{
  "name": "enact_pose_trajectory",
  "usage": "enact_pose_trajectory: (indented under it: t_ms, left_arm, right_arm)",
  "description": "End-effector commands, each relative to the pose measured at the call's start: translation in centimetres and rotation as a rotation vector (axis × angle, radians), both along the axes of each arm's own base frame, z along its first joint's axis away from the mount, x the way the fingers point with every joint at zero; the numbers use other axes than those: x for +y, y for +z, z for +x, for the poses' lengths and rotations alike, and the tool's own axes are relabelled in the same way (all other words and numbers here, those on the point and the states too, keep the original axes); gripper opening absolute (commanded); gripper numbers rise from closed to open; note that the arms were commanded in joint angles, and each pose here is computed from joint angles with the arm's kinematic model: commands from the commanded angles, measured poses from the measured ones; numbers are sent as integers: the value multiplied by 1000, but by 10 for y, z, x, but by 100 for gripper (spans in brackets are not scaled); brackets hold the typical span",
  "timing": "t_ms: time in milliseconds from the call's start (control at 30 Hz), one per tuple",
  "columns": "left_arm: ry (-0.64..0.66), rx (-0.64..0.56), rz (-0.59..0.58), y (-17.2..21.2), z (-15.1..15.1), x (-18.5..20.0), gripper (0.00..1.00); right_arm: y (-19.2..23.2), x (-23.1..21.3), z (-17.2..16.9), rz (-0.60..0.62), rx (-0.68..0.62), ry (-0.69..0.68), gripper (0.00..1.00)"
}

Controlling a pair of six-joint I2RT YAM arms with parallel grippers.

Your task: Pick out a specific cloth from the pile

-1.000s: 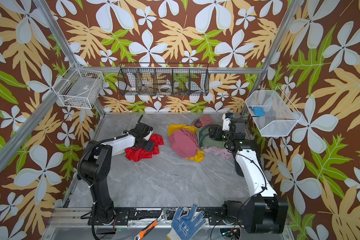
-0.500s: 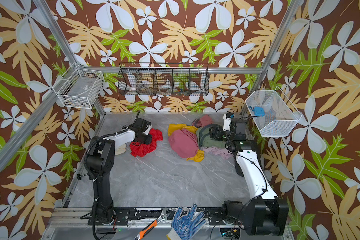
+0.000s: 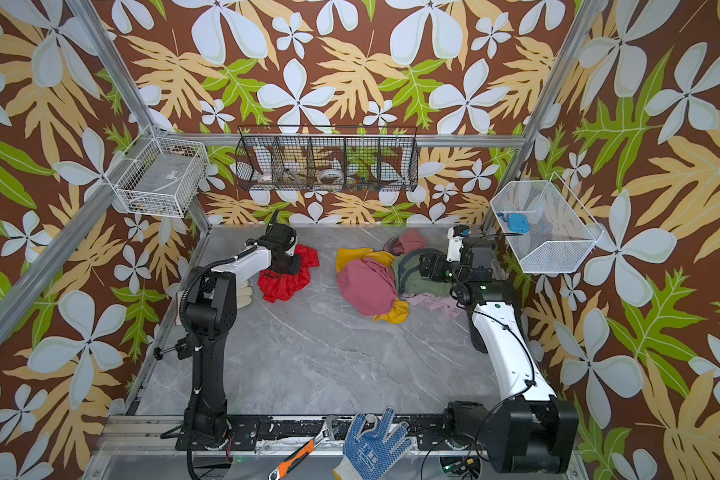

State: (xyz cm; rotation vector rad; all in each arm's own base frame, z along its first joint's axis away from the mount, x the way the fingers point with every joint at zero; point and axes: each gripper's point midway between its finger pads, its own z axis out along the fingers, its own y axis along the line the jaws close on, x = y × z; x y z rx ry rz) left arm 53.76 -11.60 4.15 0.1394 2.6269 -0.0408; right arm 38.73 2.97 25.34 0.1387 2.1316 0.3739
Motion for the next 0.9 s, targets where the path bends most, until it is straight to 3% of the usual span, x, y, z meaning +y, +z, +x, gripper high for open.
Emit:
enact_pose_trajectory:
  t_ms: [0,200,333,500,867]
  left_arm:
    - [16,-7,37,-1,11,8,0]
    - [-41,-7,41,-10,27,5,0]
    - [-123,22,22,-20,22,-4,0]
    - [-136,47,7,-24,18,-7,2]
    - [-122,29,-23,-14,15,-9,50]
  right_arm:
    - [8,-2,3,7,-20,-15,87]
    - [7,-3,2,15,-16,-32,86]
    - [-3,-2,0,32,2,-37,85]
    - [-10,-5,0,25,11,-48,87]
    - [-13,-11,0,-35,14,-55,88]
